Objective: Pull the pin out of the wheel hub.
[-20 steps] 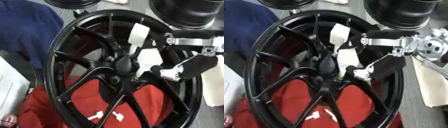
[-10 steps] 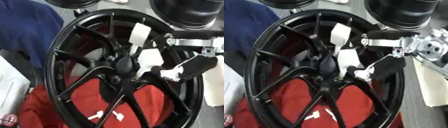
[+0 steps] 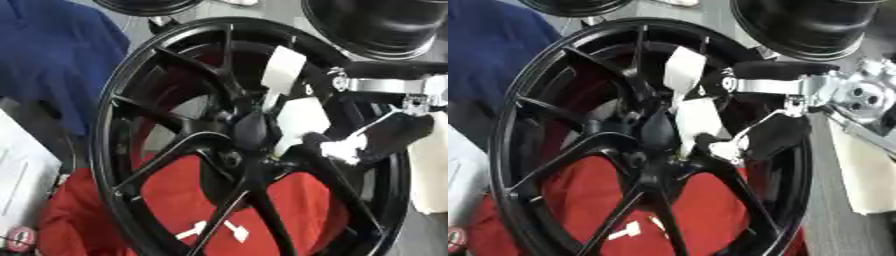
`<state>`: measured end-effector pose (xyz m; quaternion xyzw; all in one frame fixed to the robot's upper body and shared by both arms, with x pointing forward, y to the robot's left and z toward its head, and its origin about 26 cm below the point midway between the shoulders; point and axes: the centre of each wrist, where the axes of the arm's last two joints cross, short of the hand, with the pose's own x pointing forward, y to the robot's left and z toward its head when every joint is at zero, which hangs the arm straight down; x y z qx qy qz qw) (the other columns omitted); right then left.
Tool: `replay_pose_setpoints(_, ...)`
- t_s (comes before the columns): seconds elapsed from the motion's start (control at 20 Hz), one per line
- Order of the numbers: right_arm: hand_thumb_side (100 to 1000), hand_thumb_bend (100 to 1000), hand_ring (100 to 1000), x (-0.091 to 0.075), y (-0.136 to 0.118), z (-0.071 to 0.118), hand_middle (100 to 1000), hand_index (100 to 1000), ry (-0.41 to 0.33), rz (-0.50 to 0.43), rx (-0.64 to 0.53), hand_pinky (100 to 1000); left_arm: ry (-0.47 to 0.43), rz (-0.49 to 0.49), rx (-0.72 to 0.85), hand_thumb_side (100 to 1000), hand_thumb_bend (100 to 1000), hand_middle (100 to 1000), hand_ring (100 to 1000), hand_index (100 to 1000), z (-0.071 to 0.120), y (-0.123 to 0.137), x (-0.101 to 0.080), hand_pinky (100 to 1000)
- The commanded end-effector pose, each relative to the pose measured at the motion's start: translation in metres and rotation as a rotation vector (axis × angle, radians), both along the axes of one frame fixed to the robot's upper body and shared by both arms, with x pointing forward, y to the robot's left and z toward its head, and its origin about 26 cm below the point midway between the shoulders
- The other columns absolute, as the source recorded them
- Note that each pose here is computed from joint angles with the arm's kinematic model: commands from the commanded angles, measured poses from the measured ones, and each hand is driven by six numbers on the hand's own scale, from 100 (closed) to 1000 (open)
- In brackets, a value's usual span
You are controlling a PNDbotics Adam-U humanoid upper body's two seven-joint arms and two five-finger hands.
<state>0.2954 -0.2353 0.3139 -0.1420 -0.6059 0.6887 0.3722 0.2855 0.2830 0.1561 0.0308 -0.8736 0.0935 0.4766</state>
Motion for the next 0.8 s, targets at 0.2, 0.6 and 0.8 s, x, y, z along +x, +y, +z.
replay_pose_setpoints(0.2, 359, 100, 887, -0.0031, -0.0027, 0.0076, 775, 829, -0.030, -0.019, -0.018, 788, -0.026, -0.011, 0.017, 778, 157, 650, 713, 694, 0.0075, -0.0016, -0.0019, 783)
replay_pose_setpoints(0.6, 378, 100, 877, -0.0033, -0.0012, 0.0100, 614, 691, -0.047, 0.001, 0.058, 771, -0.019, -0.010, 0.018, 781, 153, 651, 713, 694, 0.0071, -0.0013, -0.0021, 784)
replay_pose_setpoints(0.8, 324, 100, 842, -0.0034, -0.0009, 0.0112, 537, 600, -0.063, 0.006, 0.099, 753, -0.017, -0.008, 0.019, 780, 151, 652, 714, 694, 0.0070, -0.0008, -0.0023, 784)
